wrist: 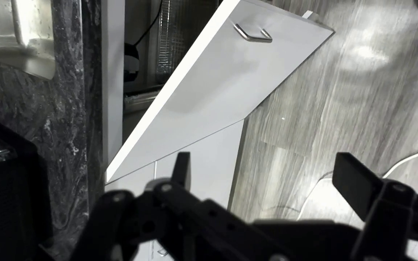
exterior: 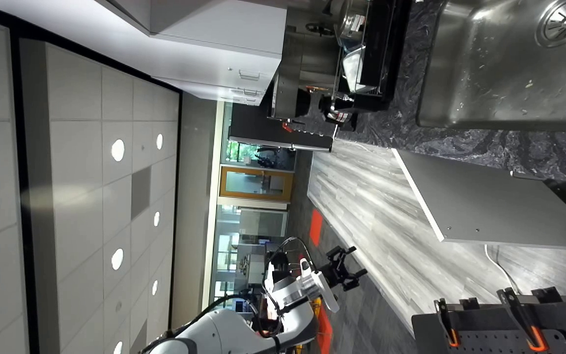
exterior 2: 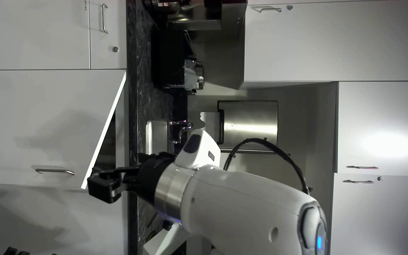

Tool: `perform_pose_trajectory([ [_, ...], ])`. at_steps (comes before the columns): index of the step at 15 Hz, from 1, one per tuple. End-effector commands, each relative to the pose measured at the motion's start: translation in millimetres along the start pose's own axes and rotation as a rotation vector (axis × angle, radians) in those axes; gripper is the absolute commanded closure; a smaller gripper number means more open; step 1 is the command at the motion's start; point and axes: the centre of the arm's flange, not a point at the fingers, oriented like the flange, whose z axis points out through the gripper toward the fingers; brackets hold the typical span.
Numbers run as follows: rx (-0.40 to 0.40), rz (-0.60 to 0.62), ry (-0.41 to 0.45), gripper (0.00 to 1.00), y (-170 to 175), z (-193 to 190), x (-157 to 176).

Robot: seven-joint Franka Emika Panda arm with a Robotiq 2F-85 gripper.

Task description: Close the bottom door of the white cabinet.

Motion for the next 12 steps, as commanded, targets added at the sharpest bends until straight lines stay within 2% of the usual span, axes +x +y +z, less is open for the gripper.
perform_pose_trajectory([
  [1,0.038,-0.027,-0.042,0.00,-20.6,55.8,30.1],
  [8,0.073,-0.052,-0.125,0.00,-48.7,131.1,34.3],
  [9,0.076,-0.056,-0.131,0.00,-50.6,136.3,36.7],
  [10,0.094,-0.071,-0.129,0.00,-44.2,122.3,19.2],
  [12,0.103,-0.074,-0.139,0.00,-49.0,132.7,25.7],
])
